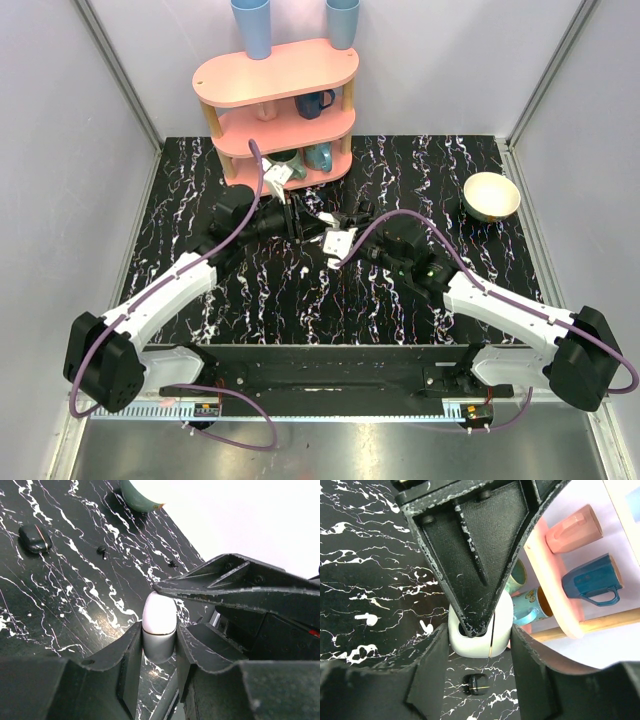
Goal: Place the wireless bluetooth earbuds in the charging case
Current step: Pass from the right arm to the left, then pass from the left arm to the right
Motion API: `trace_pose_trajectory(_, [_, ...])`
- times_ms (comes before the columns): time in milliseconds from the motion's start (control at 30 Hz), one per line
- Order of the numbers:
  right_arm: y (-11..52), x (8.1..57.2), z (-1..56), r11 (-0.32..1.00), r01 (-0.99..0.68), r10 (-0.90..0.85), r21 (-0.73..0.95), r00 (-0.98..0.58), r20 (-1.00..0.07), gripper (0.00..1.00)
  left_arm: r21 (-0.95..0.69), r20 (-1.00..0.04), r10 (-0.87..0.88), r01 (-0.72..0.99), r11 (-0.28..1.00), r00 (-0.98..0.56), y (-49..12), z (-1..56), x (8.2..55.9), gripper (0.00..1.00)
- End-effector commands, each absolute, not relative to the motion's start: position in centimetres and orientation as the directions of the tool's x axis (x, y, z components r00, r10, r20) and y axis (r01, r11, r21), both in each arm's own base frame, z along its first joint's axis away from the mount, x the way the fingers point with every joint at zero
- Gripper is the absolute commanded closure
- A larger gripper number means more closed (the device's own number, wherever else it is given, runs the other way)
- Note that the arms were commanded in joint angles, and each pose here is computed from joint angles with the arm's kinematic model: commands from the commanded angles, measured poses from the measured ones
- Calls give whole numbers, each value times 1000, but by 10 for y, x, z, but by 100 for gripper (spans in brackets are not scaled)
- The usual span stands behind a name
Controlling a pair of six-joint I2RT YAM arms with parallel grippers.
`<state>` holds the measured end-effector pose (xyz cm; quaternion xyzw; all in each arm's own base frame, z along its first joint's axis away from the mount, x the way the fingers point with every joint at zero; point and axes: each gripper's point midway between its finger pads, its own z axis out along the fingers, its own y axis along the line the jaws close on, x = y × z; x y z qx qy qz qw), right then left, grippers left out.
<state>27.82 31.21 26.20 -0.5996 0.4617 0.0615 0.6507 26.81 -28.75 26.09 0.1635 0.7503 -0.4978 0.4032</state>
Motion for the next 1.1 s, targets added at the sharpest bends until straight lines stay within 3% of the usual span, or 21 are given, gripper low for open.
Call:
trace_pose_trajectory(0, [316, 274, 312, 394, -621, -360, -678, 574, -735, 36, -494, -869, -234, 736, 464, -436, -276, 296, 271, 100])
trace_pose_trajectory(67, [313, 269, 324, 411, -645, -334, -644, 551, -765, 19, -430, -899, -298, 768, 475, -320, -267, 304, 269, 100])
trace_pose_trajectory(133, [310, 262, 340, 426, -662, -301, -616, 539, -787, 13, -382, -907, -373, 753, 537, -194, -246, 325, 269, 100])
trace_pose_trajectory(267, [300, 257, 369, 553, -723, -168, -414, 390, -905, 0, -213, -959, -278, 768, 604, -48, -235, 334, 268, 100])
trace_pose_trajectory(333, [294, 259, 395, 625, -723, -77, -295, 318, -945, 0, -117, -950, -303, 811, 574, 78, -232, 349, 252, 100])
trace_pose_trajectory(367, [290, 262, 393, 661, -725, -46, -194, 218, -975, 0, -54, -919, -344, 805, 591, 191, -224, 354, 246, 100])
trace_pose_trajectory(433, [287, 268, 416, 700, -704, -9, -120, 160, -987, 0, 6, -858, -393, 771, 637, 331, -205, 369, 233, 100])
trace_pose_trajectory(467, [288, 267, 404, 703, -710, -15, -48, 53, -998, 0, 60, -852, -352, 742, 668, 386, -200, 365, 233, 100])
trace_pose_trajectory(600, [300, 266, 406, 689, -719, -3, 87, -123, -992, 0, 177, -846, -276, 727, 663, 457, -199, 374, 221, 100])
trace_pose_trajectory(767, [334, 239, 402, 511, -832, -26, 215, -265, -964, 0, 253, -773, -301, 707, 660, 558, -194, 394, 203, 100])
trace_pose_trajectory(933, [346, 212, 402, 367, -891, -48, 267, -305, -951, 0, 341, -754, -284, 722, 602, 593, -203, 400, 189, 100])
trace_pose_trajectory(1067, [349, 209, 400, 342, -904, -63, 256, -293, -954, 1, 358, -753, -284, 732, 580, 594, -206, 399, 187, 100])
